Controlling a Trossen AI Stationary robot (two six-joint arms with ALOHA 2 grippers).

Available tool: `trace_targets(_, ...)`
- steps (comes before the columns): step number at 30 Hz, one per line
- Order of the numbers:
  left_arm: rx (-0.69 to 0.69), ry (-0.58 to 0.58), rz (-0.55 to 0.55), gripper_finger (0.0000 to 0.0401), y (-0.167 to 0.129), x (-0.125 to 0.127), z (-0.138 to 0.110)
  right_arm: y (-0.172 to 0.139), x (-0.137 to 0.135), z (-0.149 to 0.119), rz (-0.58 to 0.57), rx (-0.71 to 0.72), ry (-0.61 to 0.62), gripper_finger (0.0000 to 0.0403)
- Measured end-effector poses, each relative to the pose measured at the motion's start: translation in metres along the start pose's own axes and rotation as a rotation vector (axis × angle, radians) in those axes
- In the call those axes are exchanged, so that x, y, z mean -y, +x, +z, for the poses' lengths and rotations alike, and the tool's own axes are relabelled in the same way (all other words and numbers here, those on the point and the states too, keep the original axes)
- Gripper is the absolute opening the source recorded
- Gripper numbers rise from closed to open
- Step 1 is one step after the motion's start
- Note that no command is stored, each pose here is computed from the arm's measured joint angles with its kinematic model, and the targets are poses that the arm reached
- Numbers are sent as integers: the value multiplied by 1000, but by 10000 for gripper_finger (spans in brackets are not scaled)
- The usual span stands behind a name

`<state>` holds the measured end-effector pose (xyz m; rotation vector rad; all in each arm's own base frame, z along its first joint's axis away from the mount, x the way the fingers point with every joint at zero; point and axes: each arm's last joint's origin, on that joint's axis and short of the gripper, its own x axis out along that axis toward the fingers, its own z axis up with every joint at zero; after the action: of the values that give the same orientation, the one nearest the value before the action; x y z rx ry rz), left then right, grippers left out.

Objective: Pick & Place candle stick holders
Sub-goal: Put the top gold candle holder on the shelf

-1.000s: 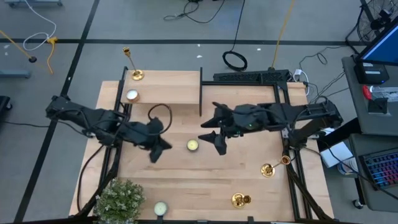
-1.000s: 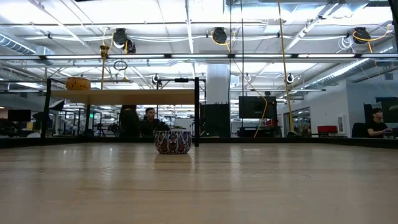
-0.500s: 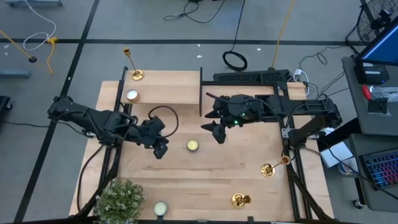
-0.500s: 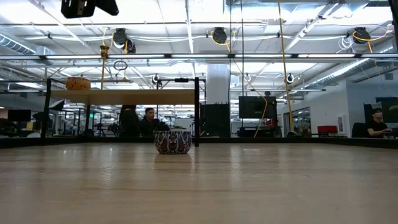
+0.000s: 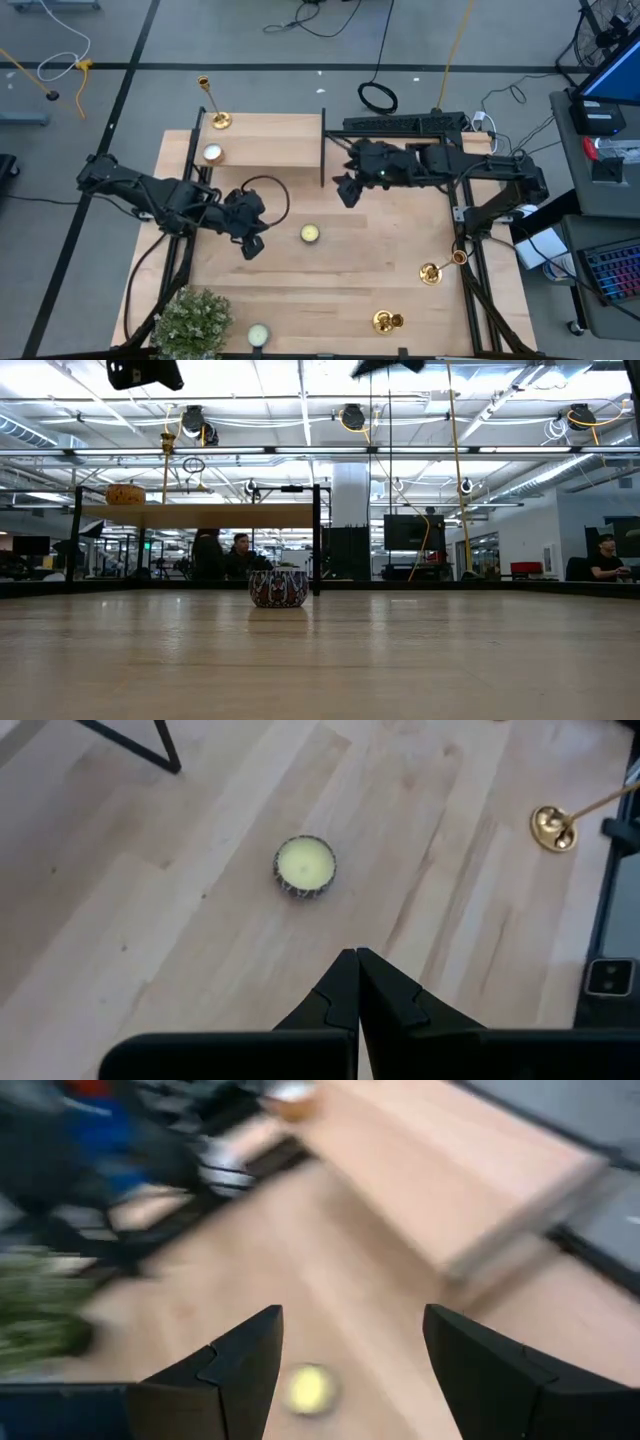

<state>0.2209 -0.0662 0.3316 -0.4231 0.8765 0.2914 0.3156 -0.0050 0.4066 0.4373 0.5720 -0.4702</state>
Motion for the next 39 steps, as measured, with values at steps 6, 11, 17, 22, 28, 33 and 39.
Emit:
trace_targets(6, 0, 7, 20, 3, -2, 3, -6, -6, 27, -33, -235, -123, 72, 238)
trace_targets(11, 20, 3, 50, 3, -5, 8, -14, -22, 55, -61, -365, -159, 249, 238)
trace_targets(17, 34, 13, 55, 3, -7, 11, -16, -59, 83, -83, -364, -102, 406, 238)
trace_targets(22, 33, 17, 56, 3, -7, 10, -16, -86, 108, -103, -360, -13, 440, 238)
trace_targets(28, 33, 11, 56, 3, -7, 10, -16, -94, 121, -127, -119, 2, 443, 238)
trace_targets(33, 33, 7, 55, 3, -7, 10, -16, -92, 120, -134, 159, 96, 442, 238)
trace_targets(39, 36, 11, 59, 3, -7, 10, -16, -95, 128, -145, 183, 117, 459, 238)
